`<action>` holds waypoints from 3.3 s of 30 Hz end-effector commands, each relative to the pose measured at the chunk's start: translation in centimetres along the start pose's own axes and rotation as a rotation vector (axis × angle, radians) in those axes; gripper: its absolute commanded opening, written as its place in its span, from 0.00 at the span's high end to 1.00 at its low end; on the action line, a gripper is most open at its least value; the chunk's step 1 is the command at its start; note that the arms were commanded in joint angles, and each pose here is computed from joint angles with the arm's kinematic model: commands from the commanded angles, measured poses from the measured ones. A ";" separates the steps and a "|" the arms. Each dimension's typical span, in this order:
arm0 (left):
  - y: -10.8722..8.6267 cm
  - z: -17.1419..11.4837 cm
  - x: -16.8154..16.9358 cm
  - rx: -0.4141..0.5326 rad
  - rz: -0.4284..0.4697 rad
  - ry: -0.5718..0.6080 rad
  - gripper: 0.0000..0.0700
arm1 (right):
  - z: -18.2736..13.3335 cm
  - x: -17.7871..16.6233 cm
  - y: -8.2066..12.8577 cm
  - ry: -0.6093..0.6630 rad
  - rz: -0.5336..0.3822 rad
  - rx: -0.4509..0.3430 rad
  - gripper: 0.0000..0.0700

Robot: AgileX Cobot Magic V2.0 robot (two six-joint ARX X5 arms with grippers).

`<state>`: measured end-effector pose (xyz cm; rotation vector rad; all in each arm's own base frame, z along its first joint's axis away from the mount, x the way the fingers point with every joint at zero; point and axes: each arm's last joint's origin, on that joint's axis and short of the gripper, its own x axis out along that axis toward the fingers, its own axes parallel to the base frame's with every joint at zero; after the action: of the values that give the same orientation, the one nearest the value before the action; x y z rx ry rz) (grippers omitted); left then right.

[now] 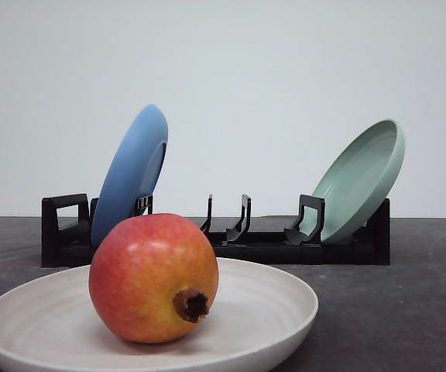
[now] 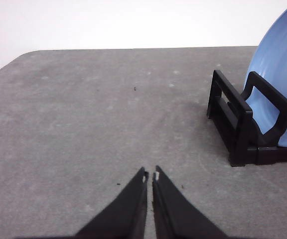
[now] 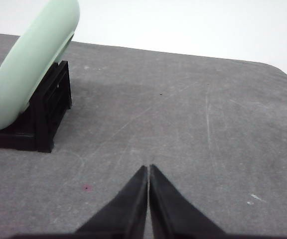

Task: Place pomegranate in white plate

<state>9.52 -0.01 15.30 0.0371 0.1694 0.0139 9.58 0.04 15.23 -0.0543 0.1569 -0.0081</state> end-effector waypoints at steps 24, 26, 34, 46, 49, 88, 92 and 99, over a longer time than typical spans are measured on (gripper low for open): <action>0.0 -0.3 0.1 0.010 -0.003 0.009 1.00 | 0.0 0.0 0.0 -0.007 -0.005 0.011 1.00; 0.0 -0.3 0.1 0.010 -0.003 0.009 1.00 | 0.0 0.0 0.0 -0.007 -0.005 0.012 1.00; 0.0 -0.3 0.1 0.010 -0.003 0.009 1.00 | 0.0 0.0 0.0 -0.007 -0.005 0.011 1.00; 0.0 -0.3 0.1 0.010 -0.003 0.009 1.00 | 0.0 0.0 0.0 -0.007 -0.005 0.011 1.00; 0.0 -0.3 0.1 0.010 -0.003 0.009 1.00 | 0.0 0.0 0.0 -0.007 -0.005 0.012 1.00; 0.0 -0.3 0.1 0.010 -0.003 0.009 1.00 | 0.0 0.0 0.0 -0.007 -0.005 0.011 1.00; 0.0 -0.3 0.1 0.010 -0.003 0.009 1.00 | 0.0 0.0 0.0 -0.007 -0.005 0.011 1.00; 0.0 -0.3 0.1 0.010 -0.003 0.009 1.00 | 0.0 0.0 0.0 -0.007 -0.005 0.011 1.00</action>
<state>9.52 -0.01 15.30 0.0371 0.1694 0.0139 9.58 0.04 15.23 -0.0543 0.1568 -0.0078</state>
